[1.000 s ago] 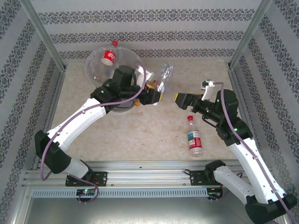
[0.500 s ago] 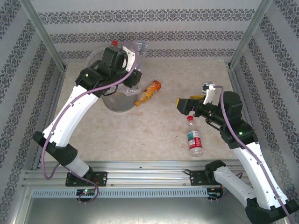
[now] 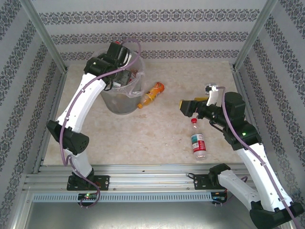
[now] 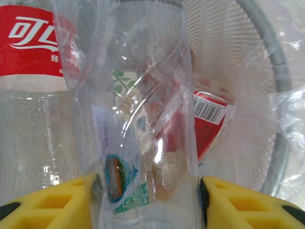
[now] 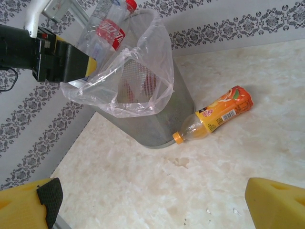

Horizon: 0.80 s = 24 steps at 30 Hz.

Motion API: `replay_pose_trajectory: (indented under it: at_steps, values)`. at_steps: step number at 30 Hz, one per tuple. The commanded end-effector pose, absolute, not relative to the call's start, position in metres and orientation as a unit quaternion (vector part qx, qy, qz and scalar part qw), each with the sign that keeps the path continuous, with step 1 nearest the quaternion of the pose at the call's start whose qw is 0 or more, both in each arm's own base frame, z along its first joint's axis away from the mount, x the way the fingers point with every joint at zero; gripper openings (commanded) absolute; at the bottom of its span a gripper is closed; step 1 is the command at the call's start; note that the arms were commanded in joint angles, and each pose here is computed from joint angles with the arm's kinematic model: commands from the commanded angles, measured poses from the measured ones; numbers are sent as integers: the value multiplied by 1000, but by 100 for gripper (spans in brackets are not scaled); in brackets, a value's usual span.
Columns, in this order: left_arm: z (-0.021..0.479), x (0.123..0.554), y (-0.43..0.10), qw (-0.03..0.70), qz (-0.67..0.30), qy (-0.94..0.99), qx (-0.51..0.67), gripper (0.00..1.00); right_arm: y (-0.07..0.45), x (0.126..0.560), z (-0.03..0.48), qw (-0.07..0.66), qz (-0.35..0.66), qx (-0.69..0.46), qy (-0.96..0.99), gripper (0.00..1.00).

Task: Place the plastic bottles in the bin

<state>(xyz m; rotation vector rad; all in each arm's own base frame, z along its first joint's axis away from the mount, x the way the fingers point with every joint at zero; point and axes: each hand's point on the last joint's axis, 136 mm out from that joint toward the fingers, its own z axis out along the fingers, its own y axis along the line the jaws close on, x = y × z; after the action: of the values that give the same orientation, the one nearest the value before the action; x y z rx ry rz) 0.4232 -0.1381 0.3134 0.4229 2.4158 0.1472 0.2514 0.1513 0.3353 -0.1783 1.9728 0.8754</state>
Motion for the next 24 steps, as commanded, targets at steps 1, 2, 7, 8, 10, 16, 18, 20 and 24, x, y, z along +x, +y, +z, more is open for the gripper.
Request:
replay_pose_trajectory:
  at_steps: [1, 2, 7, 8, 10, 16, 18, 20, 24]
  values:
    - [315, 419, -127, 323, 74, 929, 164, 57, 147, 254, 333, 473, 345, -69, 807, 98]
    - [316, 419, -127, 325, 73, 928, 165, 60, 146, 254, 332, 473, 345, -68, 808, 98]
    - [326, 418, -129, 334, 58, 926, 164, 71, 146, 257, 329, 470, 344, -62, 811, 98]
    - [329, 418, -131, 338, 52, 925, 163, 74, 146, 258, 328, 468, 344, -61, 811, 98]
    - [339, 416, -132, 349, 43, 922, 159, 79, 146, 260, 326, 466, 346, -58, 813, 98]
    - [372, 404, -145, 393, -18, 907, 154, 86, 146, 269, 317, 453, 345, -39, 821, 98]
    - [383, 398, -152, 407, -46, 898, 160, 88, 146, 273, 312, 446, 343, -27, 826, 98]
    - [393, 391, -160, 422, -76, 888, 167, 89, 146, 277, 307, 438, 342, -19, 831, 98]
    - [412, 370, -182, 449, -156, 858, 197, 96, 138, 287, 294, 421, 322, 18, 848, 98]
